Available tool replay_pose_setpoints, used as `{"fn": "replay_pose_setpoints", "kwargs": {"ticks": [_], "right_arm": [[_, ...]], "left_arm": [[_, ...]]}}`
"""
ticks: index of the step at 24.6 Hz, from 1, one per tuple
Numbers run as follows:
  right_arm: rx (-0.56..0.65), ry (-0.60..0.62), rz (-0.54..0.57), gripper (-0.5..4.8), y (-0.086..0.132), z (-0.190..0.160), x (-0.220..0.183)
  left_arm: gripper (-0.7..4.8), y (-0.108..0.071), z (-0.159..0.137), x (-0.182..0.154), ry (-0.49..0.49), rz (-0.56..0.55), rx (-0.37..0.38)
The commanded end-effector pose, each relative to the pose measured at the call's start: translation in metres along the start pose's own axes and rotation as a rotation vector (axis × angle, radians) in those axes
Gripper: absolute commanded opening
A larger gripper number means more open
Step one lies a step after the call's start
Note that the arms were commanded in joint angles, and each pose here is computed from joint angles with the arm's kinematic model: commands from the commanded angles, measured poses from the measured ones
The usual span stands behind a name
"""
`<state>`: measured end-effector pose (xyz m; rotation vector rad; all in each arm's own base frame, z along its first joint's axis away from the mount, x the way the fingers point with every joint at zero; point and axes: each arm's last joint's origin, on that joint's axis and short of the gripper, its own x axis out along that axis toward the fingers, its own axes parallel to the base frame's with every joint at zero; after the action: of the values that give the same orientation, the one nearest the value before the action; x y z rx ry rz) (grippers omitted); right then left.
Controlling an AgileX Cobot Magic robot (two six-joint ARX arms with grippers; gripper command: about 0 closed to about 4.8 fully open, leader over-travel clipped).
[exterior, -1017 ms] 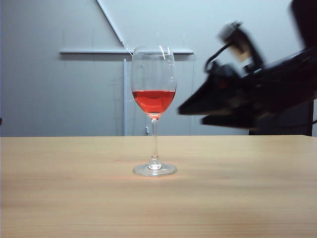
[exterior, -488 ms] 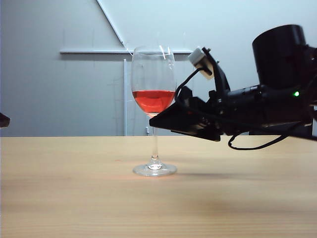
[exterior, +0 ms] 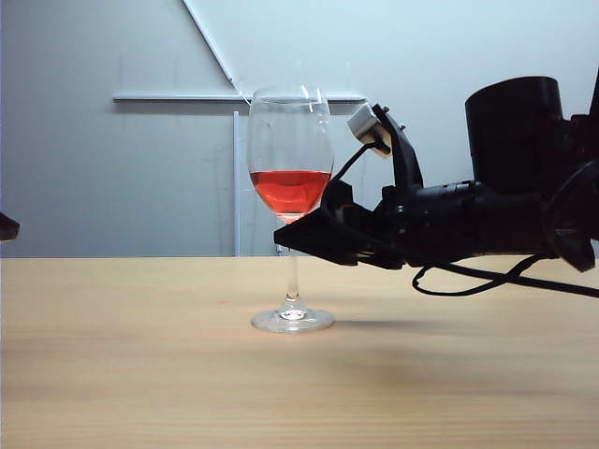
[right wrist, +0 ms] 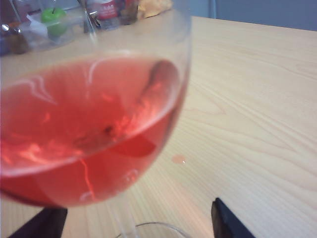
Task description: Gently pick up the goblet, rotate it counterclockwise for two full turns (viewing from above), and then place it back on the table.
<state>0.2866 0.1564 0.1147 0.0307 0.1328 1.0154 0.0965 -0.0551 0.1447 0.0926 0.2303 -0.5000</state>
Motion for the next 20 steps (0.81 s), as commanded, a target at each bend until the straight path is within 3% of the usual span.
{"fn": "replay_pose_setpoints", "kwargs": {"ticks": [1,10,20], "right_arm": [[-0.056,-0.026,0.029,3.99,0.002,0.003,0.006],[-0.080,-0.047,0.030,3.96,0.005,0.009,0.023],[-0.074,-0.037,0.031,3.00,0.003,0.005,0.025]], "left_arm": [[-0.05,0.000,0.002,0.000,-0.011,-0.003,0.000],[-0.05,0.000,0.002,0.000,-0.011,-0.003,0.000],[-0.05,0.000,0.002,0.000,-0.011,-0.003,0.000]]}}
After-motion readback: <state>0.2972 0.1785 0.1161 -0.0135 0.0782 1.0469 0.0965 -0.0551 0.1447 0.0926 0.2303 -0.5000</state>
